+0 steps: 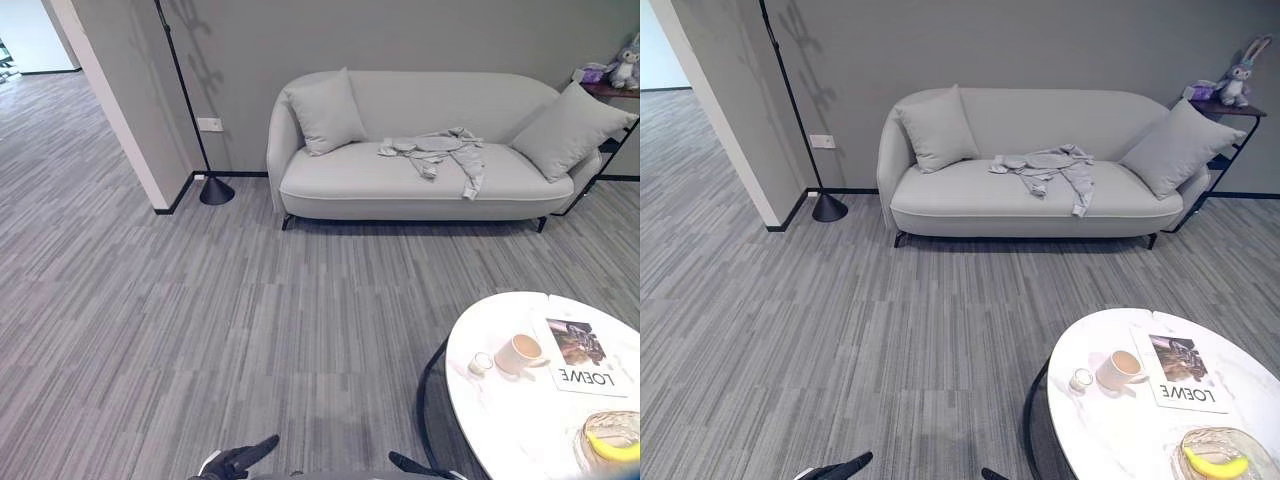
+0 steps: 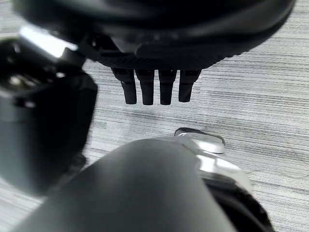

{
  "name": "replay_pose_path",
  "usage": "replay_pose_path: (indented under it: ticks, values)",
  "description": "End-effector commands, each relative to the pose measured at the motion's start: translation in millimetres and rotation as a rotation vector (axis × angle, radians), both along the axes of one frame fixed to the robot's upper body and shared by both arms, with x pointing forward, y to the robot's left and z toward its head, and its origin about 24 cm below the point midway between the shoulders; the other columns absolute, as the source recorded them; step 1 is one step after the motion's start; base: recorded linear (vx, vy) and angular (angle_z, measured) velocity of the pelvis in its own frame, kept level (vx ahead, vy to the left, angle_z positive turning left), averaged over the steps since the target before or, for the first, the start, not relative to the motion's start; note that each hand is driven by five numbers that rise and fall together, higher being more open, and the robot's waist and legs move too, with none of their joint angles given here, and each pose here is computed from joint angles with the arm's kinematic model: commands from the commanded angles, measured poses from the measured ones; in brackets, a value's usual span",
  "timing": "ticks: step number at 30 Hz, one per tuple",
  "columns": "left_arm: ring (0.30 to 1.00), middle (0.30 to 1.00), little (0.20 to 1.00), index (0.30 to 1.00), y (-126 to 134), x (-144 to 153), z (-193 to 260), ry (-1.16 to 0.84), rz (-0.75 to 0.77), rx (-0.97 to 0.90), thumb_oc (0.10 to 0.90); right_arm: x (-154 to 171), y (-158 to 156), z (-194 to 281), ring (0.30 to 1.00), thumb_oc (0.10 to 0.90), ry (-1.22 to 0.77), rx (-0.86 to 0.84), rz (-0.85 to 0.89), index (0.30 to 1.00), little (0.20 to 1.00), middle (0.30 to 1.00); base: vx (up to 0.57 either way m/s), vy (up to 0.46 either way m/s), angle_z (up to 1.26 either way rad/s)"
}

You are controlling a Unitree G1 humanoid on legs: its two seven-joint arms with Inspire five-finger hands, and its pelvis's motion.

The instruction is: Hang the clothes on the sofa on the clothes rack.

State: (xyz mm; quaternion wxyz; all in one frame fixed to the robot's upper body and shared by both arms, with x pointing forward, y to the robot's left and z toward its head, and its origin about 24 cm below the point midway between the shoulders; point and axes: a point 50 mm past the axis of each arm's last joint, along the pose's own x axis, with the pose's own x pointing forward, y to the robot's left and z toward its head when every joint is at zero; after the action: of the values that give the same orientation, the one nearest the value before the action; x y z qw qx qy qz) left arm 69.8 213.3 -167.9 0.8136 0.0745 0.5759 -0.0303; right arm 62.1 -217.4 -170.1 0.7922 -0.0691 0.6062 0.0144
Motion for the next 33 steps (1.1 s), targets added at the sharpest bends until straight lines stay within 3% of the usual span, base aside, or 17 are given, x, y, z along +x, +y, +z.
replay_pose_path:
  ticks: [1,14,21,27,29,30,33]
  values:
    - [0.9,0.9,0.9,0.9,-16,37,6,-0.128,0.03,-0.064,0.8,29,3,6,0.9,0.8,-0.095,0.01,0.038,0.9,0.9,0.9,0.0,0.0,0.0]
    - [0.9,0.9,0.9,0.9,-7,32,4,-0.099,0.123,-0.053,0.8,50,9,11,0.9,0.8,-0.168,0.019,0.061,0.9,0.9,0.9,0.03,-0.017,-0.01]
    - [0.9,0.9,0.9,0.9,-4,55,12,-0.169,0.117,-0.041,0.8,78,16,21,0.9,0.8,-0.273,0.045,0.085,0.9,0.9,0.9,0.04,-0.051,-0.15]
    - [0.9,0.9,0.9,0.9,-13,67,15,-0.202,0.105,-0.078,0.8,83,11,25,0.9,0.8,-0.318,0.067,0.015,0.9,0.9,0.9,0.1,-0.105,0.12]
    - [0.9,0.9,0.9,0.9,-13,67,15,-0.214,0.18,-0.102,0.8,87,13,27,0.9,0.8,-0.333,0.071,0.027,0.9,0.9,0.9,0.38,-0.027,0.13]
    - [0.9,0.9,0.9,0.9,-8,66,16,-0.238,0.293,-0.138,0.8,90,16,29,0.9,0.8,-0.35,0.083,0.041,0.9,0.9,0.9,0.43,0.031,-0.18]
    - [0.9,0.9,0.9,0.9,-1,61,17,-0.243,0.308,-0.132,0.8,98,19,33,0.9,0.8,-0.384,0.099,0.079,0.9,0.9,0.9,0.51,0.133,-0.74]
